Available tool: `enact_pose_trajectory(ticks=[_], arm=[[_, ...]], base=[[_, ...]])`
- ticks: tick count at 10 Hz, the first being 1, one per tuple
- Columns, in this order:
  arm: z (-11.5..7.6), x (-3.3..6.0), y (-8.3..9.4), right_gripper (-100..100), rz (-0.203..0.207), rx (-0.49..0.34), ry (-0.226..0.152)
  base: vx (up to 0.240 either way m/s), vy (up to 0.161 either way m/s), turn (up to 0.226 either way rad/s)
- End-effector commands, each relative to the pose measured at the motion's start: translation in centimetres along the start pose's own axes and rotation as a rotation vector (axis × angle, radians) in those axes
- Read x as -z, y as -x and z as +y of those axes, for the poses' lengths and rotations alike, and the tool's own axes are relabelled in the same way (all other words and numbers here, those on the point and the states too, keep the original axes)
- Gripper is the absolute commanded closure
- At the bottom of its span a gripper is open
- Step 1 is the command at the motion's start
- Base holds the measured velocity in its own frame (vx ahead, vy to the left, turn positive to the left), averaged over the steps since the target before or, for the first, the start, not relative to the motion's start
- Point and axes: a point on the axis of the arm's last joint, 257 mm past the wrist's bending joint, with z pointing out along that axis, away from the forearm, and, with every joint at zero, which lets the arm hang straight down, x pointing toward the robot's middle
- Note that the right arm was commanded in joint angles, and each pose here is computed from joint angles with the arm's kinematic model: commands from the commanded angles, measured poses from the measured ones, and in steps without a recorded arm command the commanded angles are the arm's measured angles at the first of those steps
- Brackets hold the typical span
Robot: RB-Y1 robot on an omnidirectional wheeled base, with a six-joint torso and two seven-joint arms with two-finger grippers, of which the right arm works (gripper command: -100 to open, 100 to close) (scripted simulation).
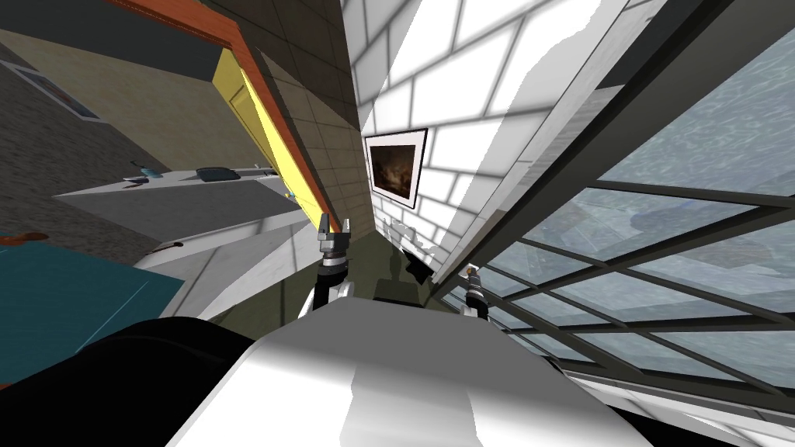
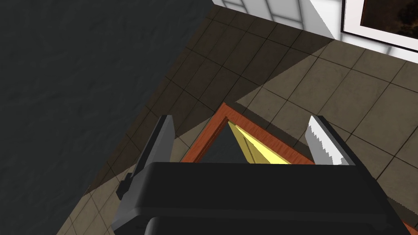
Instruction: Pull the door open
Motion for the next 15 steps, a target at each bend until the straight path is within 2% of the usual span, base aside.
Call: enact_pose_trajectory(ticks=[1,15], arm=[[-0.13,0.13,-0.22,100,0.003,-0.043,-0.005],[-0.04,0.23,-0.15,100,-0.001,-0.397,-0.003]], base=[[-0.025,-0.004,0.014],[-0.026,-0.006,0.021]])
